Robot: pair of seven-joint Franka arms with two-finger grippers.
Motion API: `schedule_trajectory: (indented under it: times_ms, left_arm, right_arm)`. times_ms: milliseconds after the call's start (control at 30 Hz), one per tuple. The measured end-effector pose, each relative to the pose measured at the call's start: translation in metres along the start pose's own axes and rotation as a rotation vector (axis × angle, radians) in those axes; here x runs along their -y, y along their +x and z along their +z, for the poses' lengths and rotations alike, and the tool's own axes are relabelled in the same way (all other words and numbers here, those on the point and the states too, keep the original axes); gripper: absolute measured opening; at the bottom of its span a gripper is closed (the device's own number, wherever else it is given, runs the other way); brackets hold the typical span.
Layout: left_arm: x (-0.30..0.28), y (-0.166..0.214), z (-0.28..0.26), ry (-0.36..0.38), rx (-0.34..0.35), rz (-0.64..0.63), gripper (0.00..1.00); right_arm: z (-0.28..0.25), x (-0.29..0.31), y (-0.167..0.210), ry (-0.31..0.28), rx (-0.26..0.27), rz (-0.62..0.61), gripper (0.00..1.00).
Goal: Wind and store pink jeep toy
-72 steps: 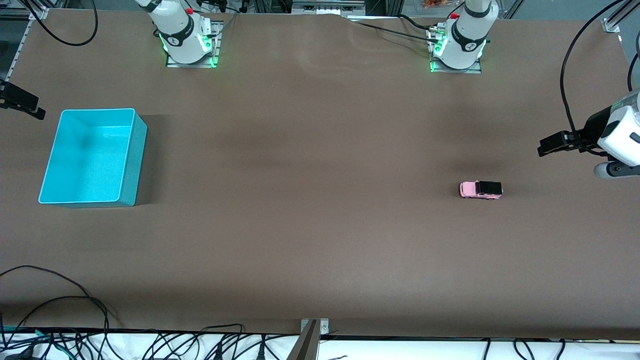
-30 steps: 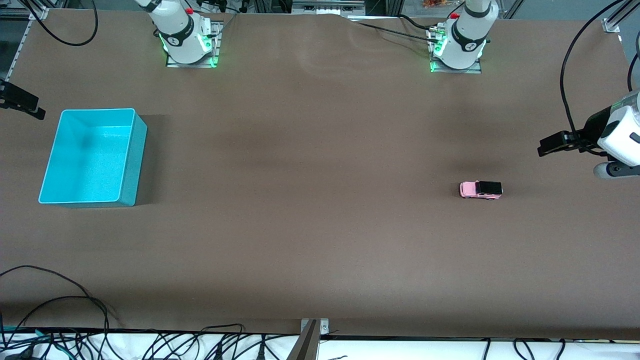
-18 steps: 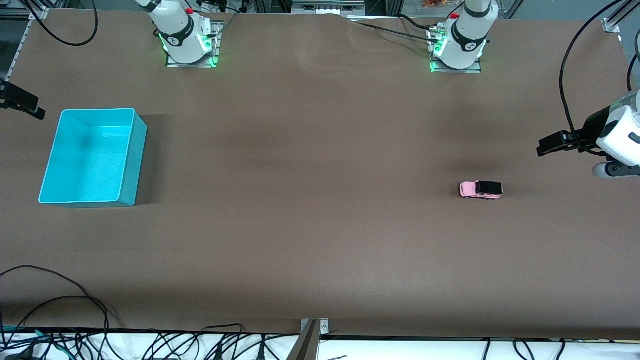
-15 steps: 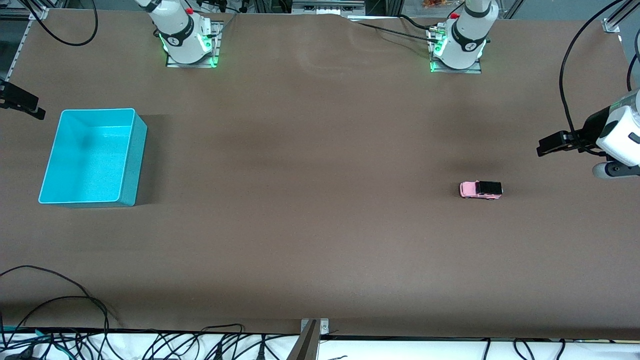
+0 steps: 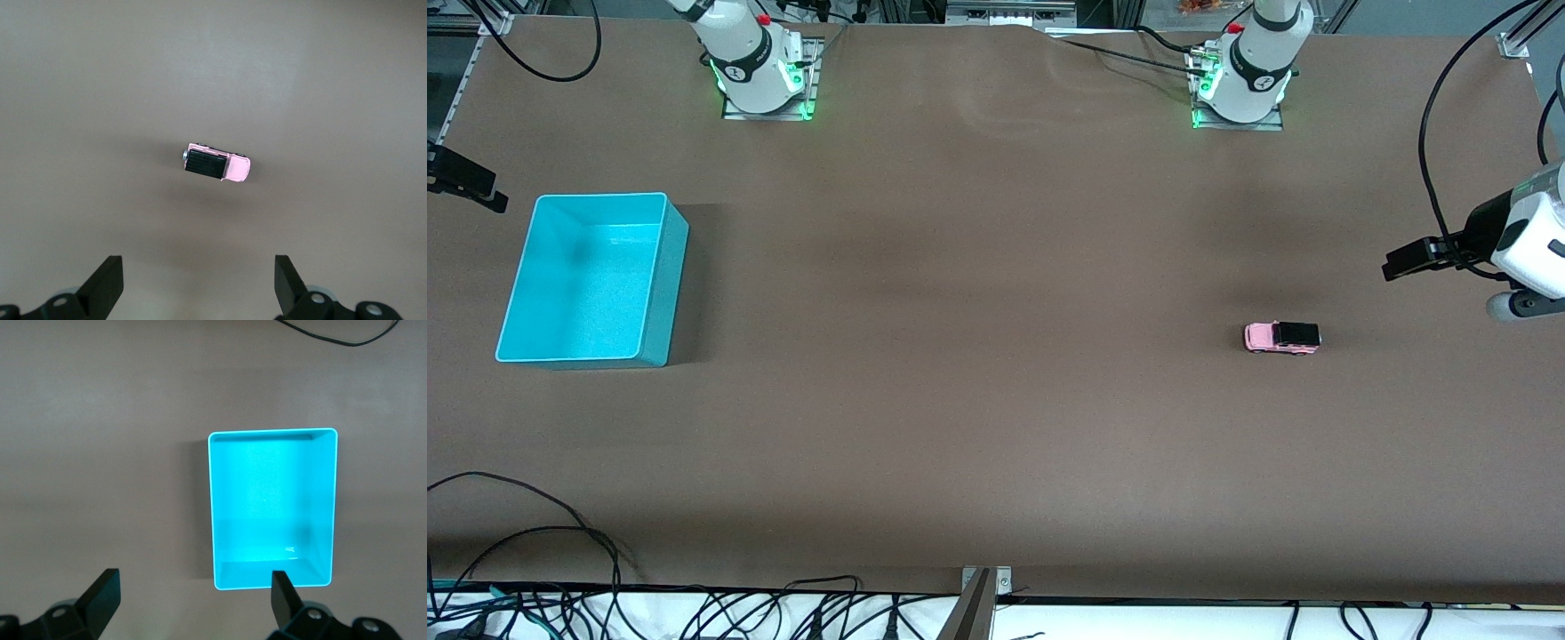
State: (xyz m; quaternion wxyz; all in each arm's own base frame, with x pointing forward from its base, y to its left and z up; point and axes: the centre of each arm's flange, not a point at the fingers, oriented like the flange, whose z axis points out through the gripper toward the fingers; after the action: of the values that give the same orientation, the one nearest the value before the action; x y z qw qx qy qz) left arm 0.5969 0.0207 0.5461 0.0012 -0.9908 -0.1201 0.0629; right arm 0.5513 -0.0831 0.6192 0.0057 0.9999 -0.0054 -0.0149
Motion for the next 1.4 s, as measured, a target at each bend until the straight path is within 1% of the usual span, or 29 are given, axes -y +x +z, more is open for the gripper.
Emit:
schedule_trajectory:
  times_ms: [167, 567, 667, 767, 967, 1067, 1133, 1400]
  left_arm:
    - [0.000, 0.004, 0.009, 0.004, 0.015, -0.142, 1.00]
    - [0.002, 0.023, 0.051, 0.039, 0.079, -0.612, 1.00]
    - [0.004, 0.030, 0.062, 0.047, 0.083, -0.737, 1.00]
    - [0.006, 0.036, 0.075, 0.044, 0.073, -0.850, 1.00]
    - [0.006, 0.045, 0.115, 0.040, 0.057, -1.065, 1.00]
    - [0.005, 0.048, 0.138, 0.051, 0.065, -1.156, 1.00]
    - [0.005, 0.052, 0.166, 0.076, 0.085, -1.260, 1.00]
    - [0.007, 0.057, 0.196, 0.084, 0.087, -1.370, 1.00]
  right_arm:
    - [0.000, 0.000, 0.000, 0.000, 0.000, 0.000, 1.00]
    - [0.000, 0.000, 0.000, 0.000, 0.002, 0.000, 1.00]
    - [0.000, 0.000, 0.000, 0.000, 0.002, 0.000, 1.00]
    - [0.000, 0.000, 0.000, 0.000, 0.002, 0.000, 1.00]
    - [0.000, 0.000, 0.000, 0.000, 0.002, 0.000, 1.00]
    - [0.000, 0.000, 0.000, 0.000, 0.002, 0.000, 1.00]
    - [0.000, -0.001, 0.000, 0.000, 0.002, 0.001, 1.00]
    - [0.000, -0.001, 0.000, 0.000, 0.002, 0.002, 1.00]
